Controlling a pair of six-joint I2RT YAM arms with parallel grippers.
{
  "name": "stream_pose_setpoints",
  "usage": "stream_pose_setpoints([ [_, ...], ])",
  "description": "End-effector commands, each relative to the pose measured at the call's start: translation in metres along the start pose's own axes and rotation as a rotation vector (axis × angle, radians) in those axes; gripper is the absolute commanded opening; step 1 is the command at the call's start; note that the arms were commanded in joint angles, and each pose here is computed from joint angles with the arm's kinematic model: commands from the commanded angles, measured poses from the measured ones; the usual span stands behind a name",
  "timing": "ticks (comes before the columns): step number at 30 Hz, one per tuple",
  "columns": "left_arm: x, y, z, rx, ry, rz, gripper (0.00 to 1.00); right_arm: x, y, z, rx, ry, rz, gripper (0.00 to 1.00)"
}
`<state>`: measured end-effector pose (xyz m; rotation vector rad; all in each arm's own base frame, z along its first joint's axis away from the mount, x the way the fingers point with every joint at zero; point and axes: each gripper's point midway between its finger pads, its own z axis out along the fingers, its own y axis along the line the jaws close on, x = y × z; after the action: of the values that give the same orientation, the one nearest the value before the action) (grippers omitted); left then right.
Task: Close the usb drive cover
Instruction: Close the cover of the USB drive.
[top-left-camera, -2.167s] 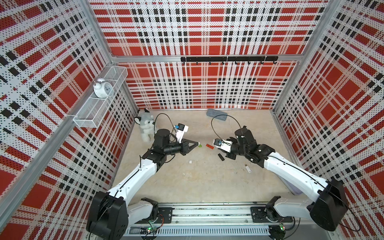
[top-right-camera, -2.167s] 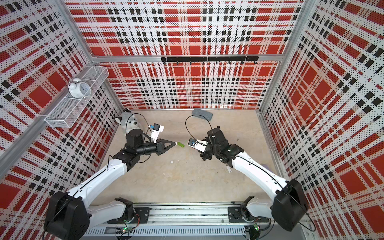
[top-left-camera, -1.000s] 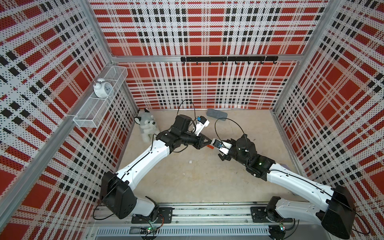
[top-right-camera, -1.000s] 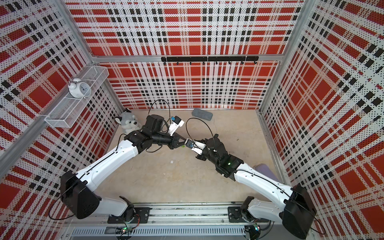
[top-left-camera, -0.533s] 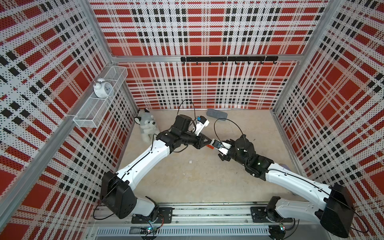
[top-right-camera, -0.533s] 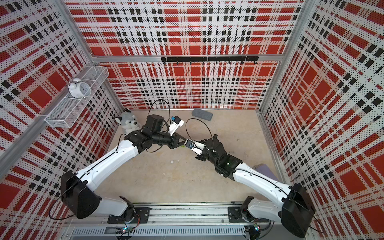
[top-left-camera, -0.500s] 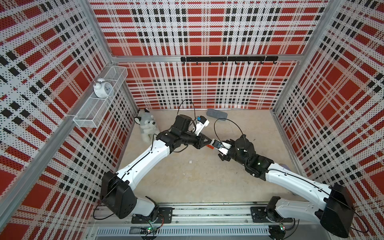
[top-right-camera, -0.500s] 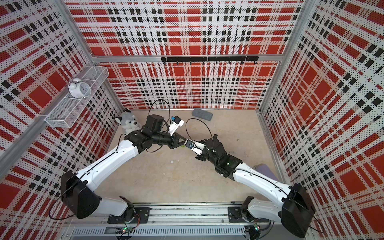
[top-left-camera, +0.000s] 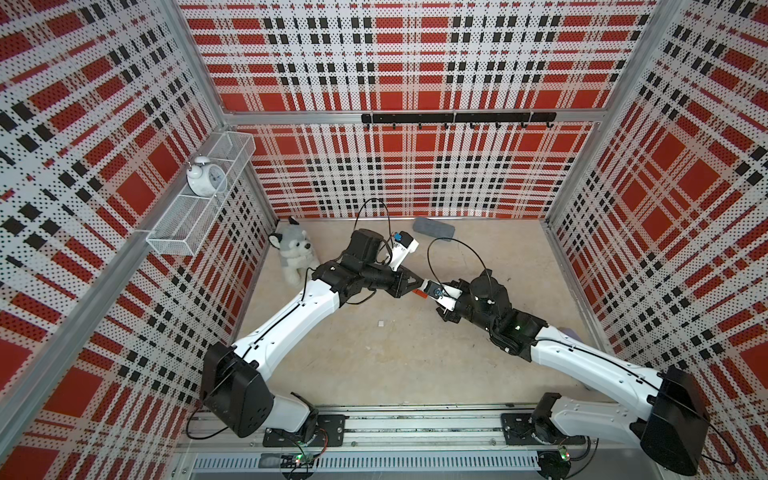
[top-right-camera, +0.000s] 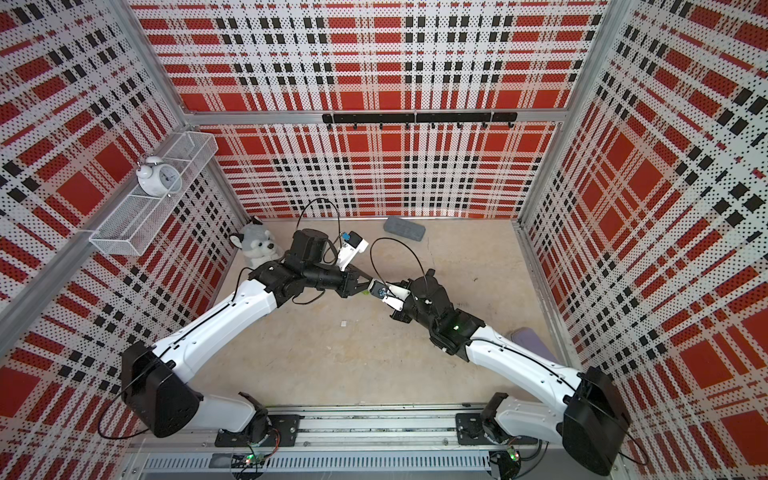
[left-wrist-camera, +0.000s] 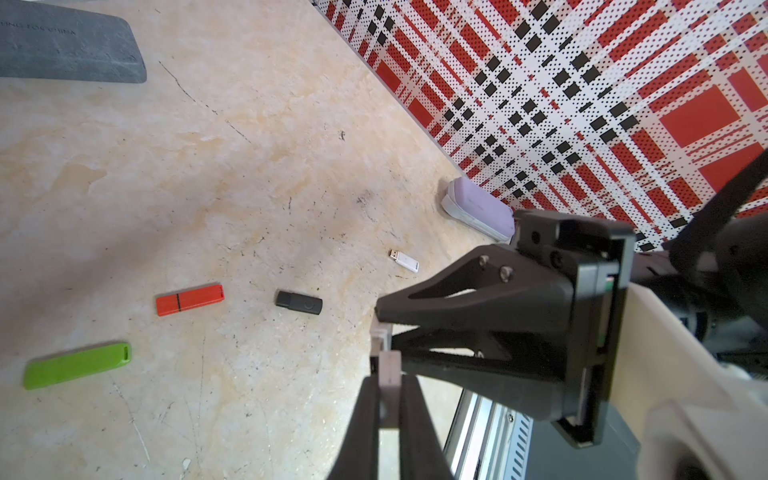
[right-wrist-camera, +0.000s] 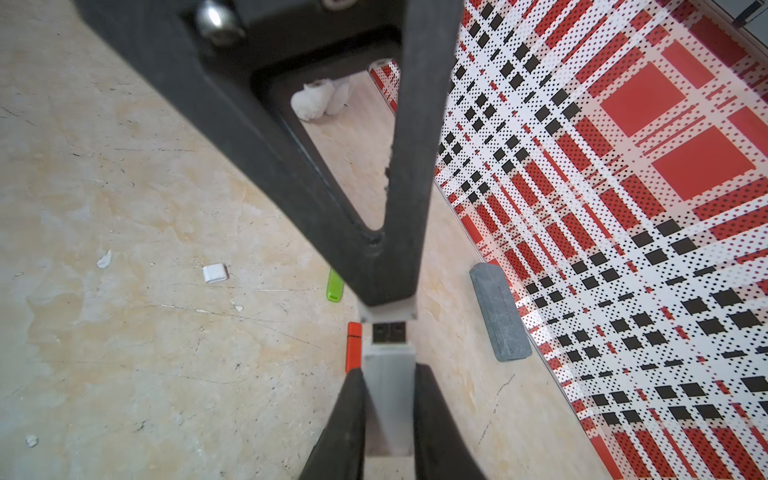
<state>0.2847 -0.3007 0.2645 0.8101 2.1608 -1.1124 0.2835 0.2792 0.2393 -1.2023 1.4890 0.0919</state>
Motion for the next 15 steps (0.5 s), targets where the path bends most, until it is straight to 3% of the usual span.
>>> stream_pose_setpoints([
  [1,-0.002,-0.0068,0.0052,0.037,0.0,0.016,0.01,-0.0205,-0.003,-0.0068,0.022,-0.086,-0.007,0.08],
  [15,-0.0063,-0.0044,0.0021,0.011,-0.014,0.021,0.01,-0.0114,-0.0073,-0.0095,0.06,-0.045,-0.029,0.07],
])
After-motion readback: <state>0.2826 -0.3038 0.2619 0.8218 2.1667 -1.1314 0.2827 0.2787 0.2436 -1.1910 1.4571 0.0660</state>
